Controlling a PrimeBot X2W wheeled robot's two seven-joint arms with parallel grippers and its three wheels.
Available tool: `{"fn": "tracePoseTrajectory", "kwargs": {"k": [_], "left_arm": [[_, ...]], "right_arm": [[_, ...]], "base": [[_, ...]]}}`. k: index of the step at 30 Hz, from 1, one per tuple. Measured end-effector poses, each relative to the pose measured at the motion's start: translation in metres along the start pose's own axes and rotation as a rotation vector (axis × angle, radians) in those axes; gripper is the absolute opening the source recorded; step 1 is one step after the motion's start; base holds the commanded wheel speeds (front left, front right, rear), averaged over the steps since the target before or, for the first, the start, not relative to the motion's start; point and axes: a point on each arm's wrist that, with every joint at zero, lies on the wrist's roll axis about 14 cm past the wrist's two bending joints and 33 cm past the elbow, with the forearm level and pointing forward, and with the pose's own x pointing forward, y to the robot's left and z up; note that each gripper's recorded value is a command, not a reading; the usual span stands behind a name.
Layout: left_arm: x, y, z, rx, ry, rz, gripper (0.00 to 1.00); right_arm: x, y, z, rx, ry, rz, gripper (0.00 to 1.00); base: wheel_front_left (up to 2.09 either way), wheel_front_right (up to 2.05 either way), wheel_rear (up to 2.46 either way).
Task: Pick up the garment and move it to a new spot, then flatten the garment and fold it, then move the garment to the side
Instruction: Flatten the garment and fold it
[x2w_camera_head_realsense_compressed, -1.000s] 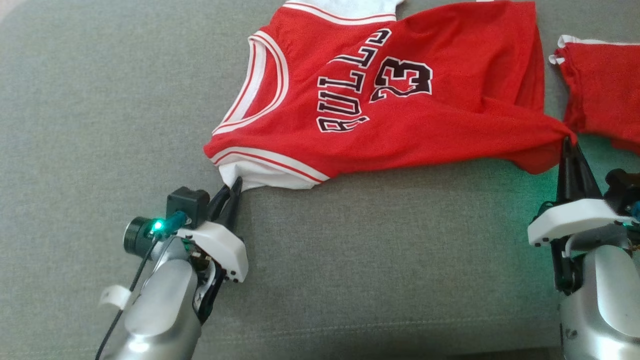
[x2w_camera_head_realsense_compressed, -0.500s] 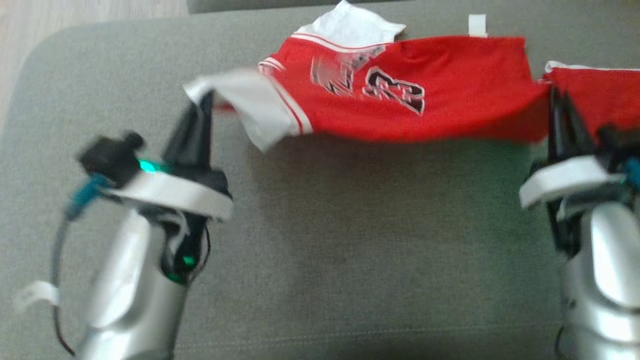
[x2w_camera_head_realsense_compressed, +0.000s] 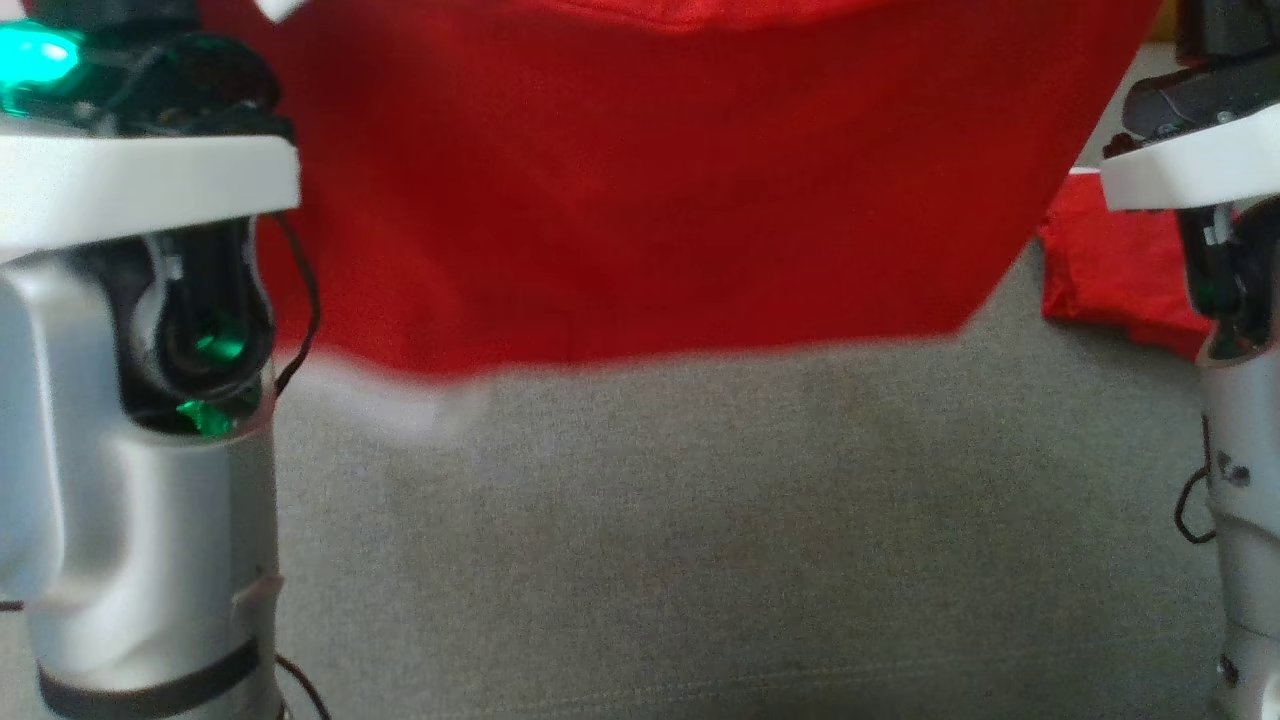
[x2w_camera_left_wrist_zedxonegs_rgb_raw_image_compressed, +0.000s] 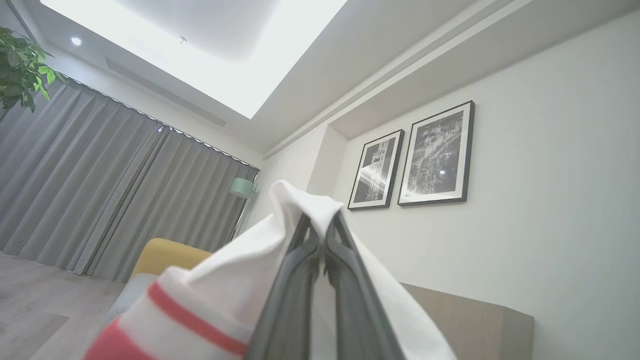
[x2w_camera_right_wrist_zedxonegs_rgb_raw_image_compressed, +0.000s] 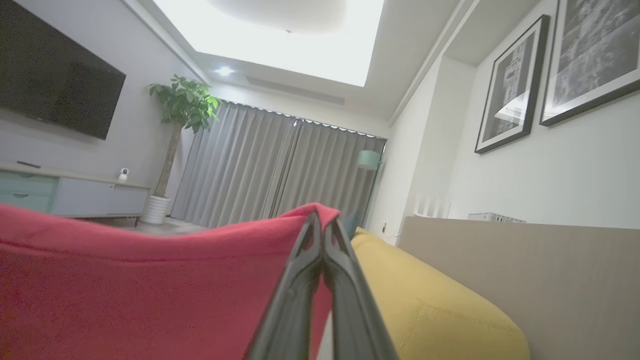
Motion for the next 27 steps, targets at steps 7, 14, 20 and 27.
{"fn": "tracePoseTrajectory", "kwargs": {"k": [7,14,20,27], "left_arm": [[-0.009,-0.023,0.029,-0.05,-0.006,-0.017,0.0],[-0.021,-0.006,0.017,-0.023,0.078,0.031,0.0],[-0.017,0.032,-0.03,-0.03,0.215,0.116,0.0],[0.022,0.099,-0.102,-0.024,0.363,0.215,0.0]], "right_arm": [[-0.025,0.009,0.023,0.048,-0.003,-0.005,0.0],[-0.041,0.02,-0.003,0.093,0.111,-0.007,0.0],[-0.025,0.022,-0.031,0.138,0.195,-0.006,0.0],[0.05,0.017,-0.077,0.12,0.251,0.029,0.0]], "base": [[0.0,0.0,0.0],[0.0,0.0,0.0],[0.0,0.0,0.0],[0.0,0.0,0.0]]}}
